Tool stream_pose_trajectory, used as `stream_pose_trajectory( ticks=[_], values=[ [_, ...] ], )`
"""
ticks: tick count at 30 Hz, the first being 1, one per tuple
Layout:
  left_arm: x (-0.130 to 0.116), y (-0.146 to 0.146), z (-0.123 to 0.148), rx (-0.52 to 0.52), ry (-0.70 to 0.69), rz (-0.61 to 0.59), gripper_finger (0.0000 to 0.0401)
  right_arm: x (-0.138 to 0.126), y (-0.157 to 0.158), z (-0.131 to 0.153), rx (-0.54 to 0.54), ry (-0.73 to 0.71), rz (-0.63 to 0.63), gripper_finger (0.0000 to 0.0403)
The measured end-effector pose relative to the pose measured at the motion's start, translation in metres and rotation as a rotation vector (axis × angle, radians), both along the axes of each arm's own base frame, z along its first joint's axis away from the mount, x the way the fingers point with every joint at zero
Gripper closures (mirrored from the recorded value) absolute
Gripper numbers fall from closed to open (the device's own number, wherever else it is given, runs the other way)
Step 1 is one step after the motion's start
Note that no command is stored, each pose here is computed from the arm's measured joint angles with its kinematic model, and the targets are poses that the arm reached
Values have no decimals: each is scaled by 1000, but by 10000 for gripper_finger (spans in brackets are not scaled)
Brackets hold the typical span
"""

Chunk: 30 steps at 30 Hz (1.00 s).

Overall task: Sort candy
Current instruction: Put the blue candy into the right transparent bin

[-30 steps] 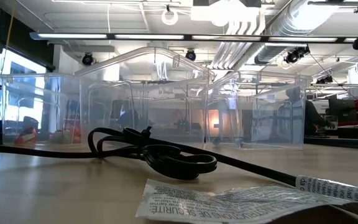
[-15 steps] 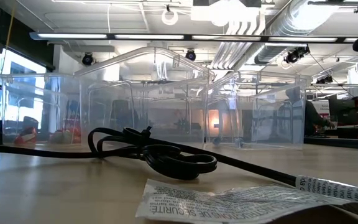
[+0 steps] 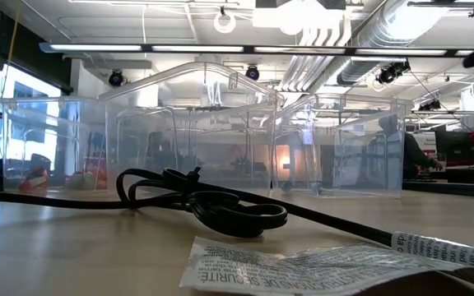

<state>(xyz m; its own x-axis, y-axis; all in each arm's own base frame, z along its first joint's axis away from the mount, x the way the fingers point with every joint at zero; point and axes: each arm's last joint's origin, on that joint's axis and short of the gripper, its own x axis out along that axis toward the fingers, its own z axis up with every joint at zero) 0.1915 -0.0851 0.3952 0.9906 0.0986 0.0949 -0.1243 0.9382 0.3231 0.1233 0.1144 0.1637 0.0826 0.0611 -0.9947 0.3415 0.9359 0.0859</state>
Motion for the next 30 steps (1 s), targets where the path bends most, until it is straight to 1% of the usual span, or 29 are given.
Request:
stream_pose_trajectory(
  ticks=[3,10,13,17,21,23,25,27,30],
  values=[
    [0,0,-1,6,14,0,401,-2,1,0,25,38,11,176],
    [0,0,-1,-5,13,-1,401,-2,1,-1,10,20,69,176],
    [0,0,-2,-13,19,-2,401,-5,-1,-10,10,20,69,176],
    [0,0,-4,-7,34,-2,401,-7,-3,-25,63,1,45,176],
    [0,0,-4,-7,33,-2,401,-9,-4,-29,67,-10,33,183],
    [0,0,-3,-8,32,-2,401,-8,-4,-28,64,-10,36,201],
    [0,0,-3,-9,30,-2,401,-7,-3,-26,62,-12,46,232],
    [0,0,-3,-9,30,-2,401,-5,-1,-24,71,-27,50,276],
    [0,0,-3,-9,29,-2,401,-1,3,-21,111,-65,48,352]
  ],
)
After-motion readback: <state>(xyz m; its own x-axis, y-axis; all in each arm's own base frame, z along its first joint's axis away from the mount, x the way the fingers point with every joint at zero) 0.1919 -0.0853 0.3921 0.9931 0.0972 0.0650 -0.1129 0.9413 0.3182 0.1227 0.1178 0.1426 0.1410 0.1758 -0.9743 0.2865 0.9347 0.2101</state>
